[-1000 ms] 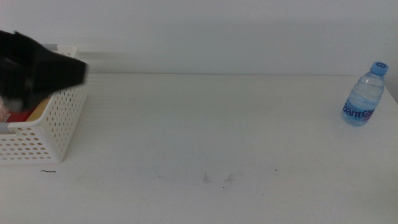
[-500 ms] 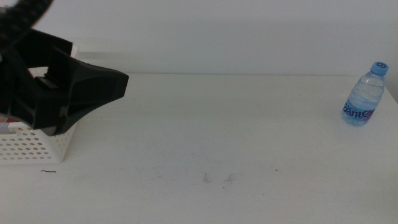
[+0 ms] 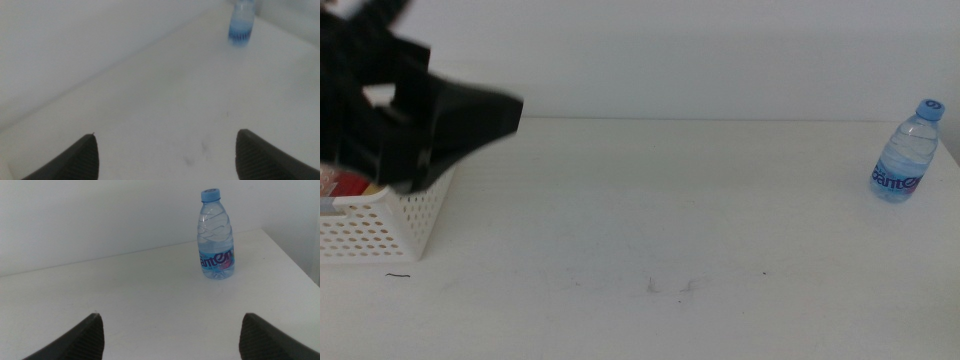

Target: Use arms to grab the bottles and put them into the dustbin to the left of the table.

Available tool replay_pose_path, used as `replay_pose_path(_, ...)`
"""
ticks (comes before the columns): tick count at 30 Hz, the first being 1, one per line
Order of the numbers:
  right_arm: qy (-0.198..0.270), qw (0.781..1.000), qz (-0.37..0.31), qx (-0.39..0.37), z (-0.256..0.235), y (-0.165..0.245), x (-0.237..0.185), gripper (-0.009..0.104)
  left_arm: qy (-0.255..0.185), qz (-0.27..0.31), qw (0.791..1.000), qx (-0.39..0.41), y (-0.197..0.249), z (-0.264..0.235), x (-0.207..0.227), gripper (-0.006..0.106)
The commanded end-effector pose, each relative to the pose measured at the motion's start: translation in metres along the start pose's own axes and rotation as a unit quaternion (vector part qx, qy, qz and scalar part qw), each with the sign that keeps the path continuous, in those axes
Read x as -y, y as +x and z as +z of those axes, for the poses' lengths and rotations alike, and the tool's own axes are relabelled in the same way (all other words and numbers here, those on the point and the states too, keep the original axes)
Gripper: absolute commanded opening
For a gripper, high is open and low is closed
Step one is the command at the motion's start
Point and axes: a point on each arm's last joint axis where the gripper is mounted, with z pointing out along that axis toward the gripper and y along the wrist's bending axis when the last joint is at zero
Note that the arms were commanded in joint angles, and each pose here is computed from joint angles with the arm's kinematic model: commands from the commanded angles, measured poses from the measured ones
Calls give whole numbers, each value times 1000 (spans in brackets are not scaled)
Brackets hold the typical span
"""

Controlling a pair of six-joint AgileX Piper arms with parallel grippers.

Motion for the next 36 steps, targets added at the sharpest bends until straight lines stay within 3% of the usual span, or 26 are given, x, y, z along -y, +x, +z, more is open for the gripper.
replay_pose_path(1, 3, 1000, -3, 6, 0, 0, 1, 70, -3, -7, 1000, 30, -6, -1, 0, 94)
replay_pose_path(18, 3, 1000, -3, 6, 0, 0, 1, 70, 18, -13, 999, 26, -38, 17, 0, 94)
replay_pose_path(22, 8, 999, -45, 25, 0, -4, 1, 70, 5, -1, 1000, 29, -38, 16, -2, 94)
replay_pose_path(25, 3, 999, -5, 40, 1, -8, 0, 70, 0, 3, 1000, 28, -38, 16, -3, 94)
replay_pose_path(31, 26, 995, -92, -12, 19, -53, -6, 70, 0, 3, 1000, 28, -38, 16, -3, 94)
replay_pose_path(36, 3, 996, -83, -27, 53, -66, -13, 70, 0, 3, 1000, 28, -38, 16, -3, 94)
